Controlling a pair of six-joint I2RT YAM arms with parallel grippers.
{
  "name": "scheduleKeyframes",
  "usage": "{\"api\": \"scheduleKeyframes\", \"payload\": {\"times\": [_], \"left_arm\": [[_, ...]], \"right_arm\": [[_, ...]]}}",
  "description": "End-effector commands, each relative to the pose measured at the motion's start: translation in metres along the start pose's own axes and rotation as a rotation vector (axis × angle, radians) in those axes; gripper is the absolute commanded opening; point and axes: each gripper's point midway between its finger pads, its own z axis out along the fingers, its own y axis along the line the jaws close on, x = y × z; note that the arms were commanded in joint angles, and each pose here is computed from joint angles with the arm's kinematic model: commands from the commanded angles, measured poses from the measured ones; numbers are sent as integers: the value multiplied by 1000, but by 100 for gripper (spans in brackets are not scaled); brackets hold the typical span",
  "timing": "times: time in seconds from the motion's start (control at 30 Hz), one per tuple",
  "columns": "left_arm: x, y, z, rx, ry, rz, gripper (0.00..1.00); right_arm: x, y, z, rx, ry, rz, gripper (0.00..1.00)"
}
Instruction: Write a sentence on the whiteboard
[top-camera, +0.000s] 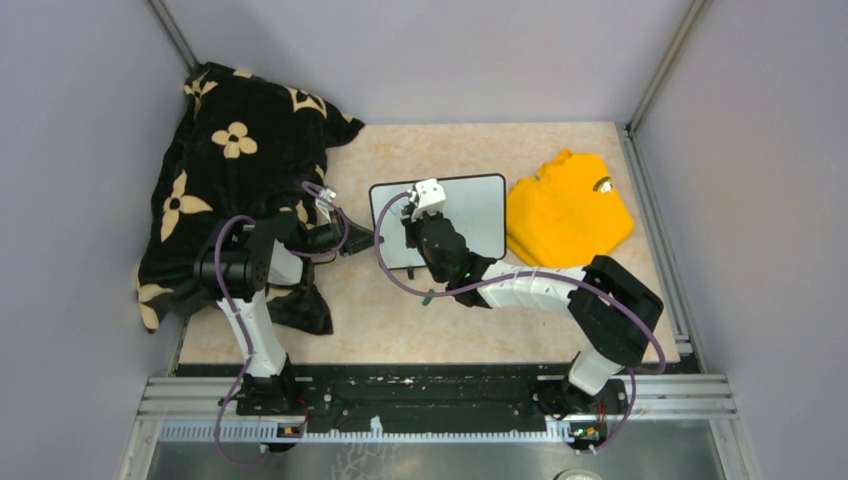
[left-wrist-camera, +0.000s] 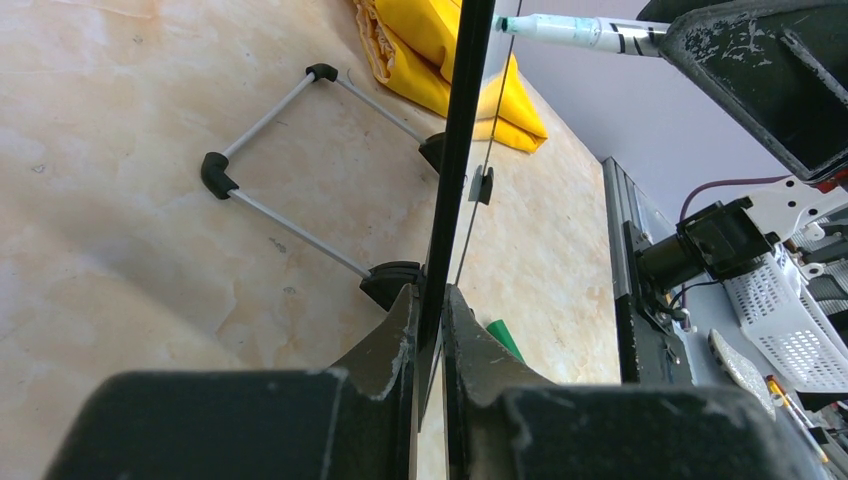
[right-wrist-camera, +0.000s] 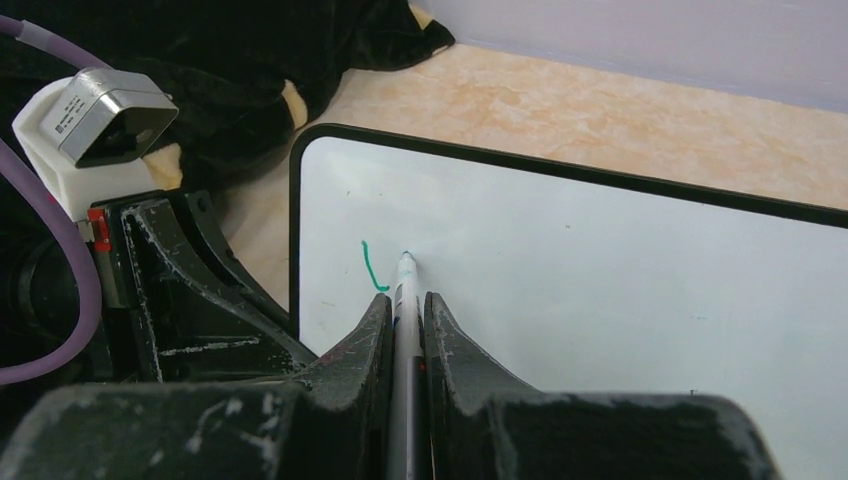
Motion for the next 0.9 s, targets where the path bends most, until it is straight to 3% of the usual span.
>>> {"api": "scheduleKeyframes", "payload": {"times": [0.0,0.87], "left_arm": [[0,-6,0,16,10,15,0],[0,-6,0,18,12,13,0]], "right_arm": [[-8,4,4,-20,-21,40,0],[37,43,0,-151,107,15,0]]}}
